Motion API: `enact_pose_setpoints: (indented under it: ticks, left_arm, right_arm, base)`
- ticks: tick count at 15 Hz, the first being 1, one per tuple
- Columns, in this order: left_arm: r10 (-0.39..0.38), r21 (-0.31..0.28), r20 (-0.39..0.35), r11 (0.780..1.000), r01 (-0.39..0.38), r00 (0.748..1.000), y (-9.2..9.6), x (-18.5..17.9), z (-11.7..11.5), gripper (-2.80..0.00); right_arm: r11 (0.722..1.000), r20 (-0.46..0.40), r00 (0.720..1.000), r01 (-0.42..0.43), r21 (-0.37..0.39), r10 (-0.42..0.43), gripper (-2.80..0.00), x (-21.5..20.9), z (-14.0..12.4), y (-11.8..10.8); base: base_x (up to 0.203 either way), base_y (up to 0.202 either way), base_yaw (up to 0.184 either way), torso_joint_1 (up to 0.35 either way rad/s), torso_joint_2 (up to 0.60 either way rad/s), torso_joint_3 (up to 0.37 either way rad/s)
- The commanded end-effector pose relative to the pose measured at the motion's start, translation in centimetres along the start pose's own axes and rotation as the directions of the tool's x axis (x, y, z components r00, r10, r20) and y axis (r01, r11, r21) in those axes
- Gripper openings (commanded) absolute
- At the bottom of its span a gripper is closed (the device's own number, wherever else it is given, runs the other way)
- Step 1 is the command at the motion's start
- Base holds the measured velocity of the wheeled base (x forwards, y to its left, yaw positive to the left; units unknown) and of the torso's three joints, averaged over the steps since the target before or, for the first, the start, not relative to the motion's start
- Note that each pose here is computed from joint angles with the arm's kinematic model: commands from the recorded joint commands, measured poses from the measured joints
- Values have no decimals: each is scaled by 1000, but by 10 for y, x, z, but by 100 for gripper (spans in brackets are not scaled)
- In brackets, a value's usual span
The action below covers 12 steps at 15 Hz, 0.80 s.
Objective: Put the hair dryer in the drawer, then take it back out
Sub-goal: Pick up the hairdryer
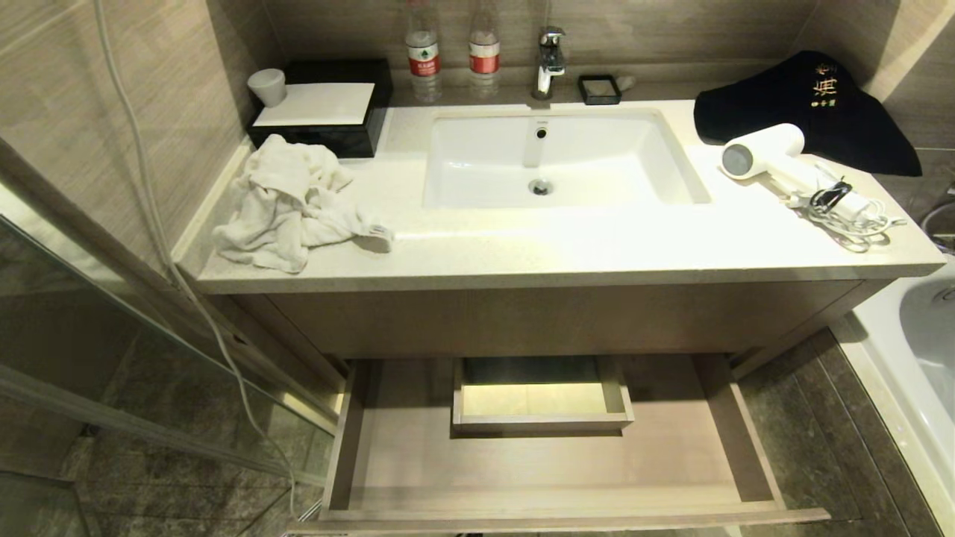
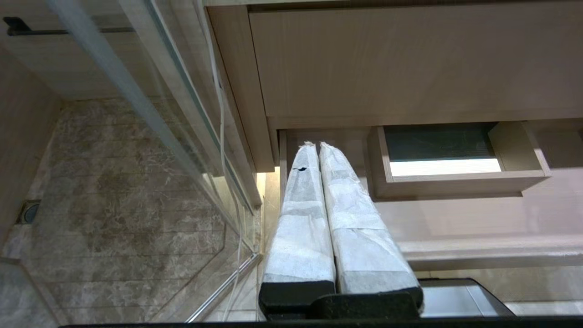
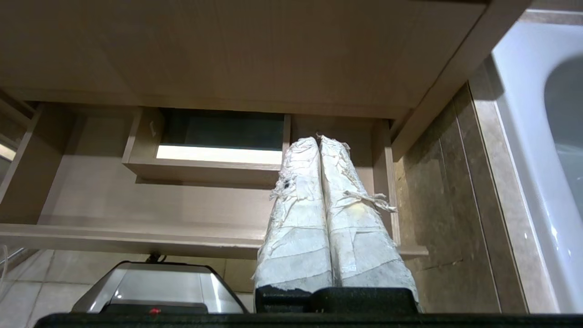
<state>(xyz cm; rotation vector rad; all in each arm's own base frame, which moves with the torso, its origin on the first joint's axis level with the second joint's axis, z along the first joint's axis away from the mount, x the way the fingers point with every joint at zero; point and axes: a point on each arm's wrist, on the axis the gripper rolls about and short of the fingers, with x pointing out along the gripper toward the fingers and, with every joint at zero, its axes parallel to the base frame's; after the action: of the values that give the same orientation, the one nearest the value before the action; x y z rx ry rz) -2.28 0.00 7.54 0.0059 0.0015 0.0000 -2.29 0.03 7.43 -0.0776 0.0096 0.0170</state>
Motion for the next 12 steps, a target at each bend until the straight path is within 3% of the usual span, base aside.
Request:
enact_pose_setpoints:
  ticks: [1, 12]
  left_arm:
    - [0, 0, -3, 1000, 0, 1000, 0, 0, 0, -280]
    - [0, 0, -3, 1000, 0, 1000, 0, 0, 0, -280]
  right_arm:
    - [1000, -1, 1000, 0, -2, 0, -280, 0, 0, 0]
    - [1000, -1, 1000, 0, 1, 0, -280, 0, 0, 0]
  base:
    - [0, 0, 0, 251, -2, 220]
    - [0, 0, 0, 291, -72, 217]
